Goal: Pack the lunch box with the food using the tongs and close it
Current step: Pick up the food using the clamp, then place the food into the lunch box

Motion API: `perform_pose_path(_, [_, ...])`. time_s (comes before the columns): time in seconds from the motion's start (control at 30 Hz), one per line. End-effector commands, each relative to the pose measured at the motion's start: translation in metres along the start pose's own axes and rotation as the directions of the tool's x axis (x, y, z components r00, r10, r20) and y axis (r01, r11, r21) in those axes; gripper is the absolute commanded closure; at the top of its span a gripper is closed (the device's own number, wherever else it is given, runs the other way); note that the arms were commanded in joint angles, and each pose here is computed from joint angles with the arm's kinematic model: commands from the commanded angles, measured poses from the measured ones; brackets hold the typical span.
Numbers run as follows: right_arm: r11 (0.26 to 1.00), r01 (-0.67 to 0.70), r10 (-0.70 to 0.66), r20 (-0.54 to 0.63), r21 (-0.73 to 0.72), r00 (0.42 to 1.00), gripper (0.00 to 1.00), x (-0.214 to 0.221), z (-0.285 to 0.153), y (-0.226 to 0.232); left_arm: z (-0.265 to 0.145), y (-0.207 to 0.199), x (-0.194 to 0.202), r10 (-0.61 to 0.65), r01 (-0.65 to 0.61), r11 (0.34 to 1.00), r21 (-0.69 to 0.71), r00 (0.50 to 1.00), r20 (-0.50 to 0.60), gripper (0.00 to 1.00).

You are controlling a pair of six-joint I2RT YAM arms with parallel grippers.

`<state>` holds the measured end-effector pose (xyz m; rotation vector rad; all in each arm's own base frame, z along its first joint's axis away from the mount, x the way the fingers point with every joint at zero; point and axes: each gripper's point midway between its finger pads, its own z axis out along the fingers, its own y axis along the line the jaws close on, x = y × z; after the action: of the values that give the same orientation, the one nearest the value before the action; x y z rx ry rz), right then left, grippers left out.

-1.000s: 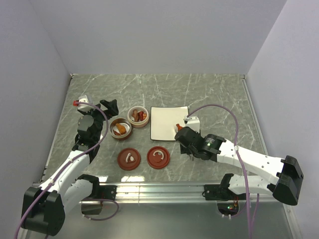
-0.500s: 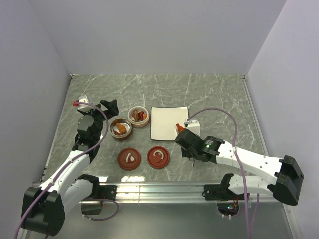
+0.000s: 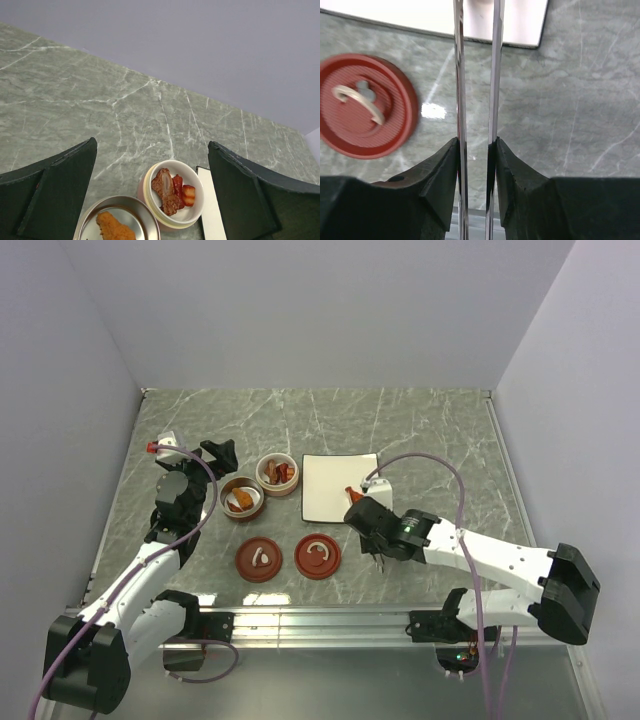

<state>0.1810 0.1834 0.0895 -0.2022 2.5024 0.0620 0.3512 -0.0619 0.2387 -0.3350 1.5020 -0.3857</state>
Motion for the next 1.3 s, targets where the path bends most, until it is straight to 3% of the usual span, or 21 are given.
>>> perform_pose_path(0.0, [0.999, -0.029, 0.032, 0.102, -0.036, 0.994, 0.77, -0.038, -0.013, 0.013, 0.000, -0.010, -0.019, -0.024, 0.022, 0.999, 0.037, 0.998, 0.058, 0.01])
perform_pose_path(0.4, [0.996, 0.022, -0.003, 0.222, -0.083, 0.975, 0.78, -0.096, -0.039, 0.036, 0.000, -0.009, -0.019, -0.023, 0.021, 0.999, 0.035, 0.998, 0.058, 0.01])
perform_pose_path(0.73, [0.966, 0.136, -0.066, 0.299, -0.219, 0.952, 0.78, -0.142, -0.048, 0.093, 0.001, -0.009, -0.018, -0.023, 0.021, 0.999, 0.034, 0.998, 0.056, 0.00])
perform_pose_path(1.27, [0.864, 0.337, -0.241, 0.280, -0.374, 0.929, 0.79, -0.136, -0.039, 0.197, 0.001, -0.008, -0.018, -0.024, 0.022, 0.999, 0.030, 0.998, 0.056, 0.00])
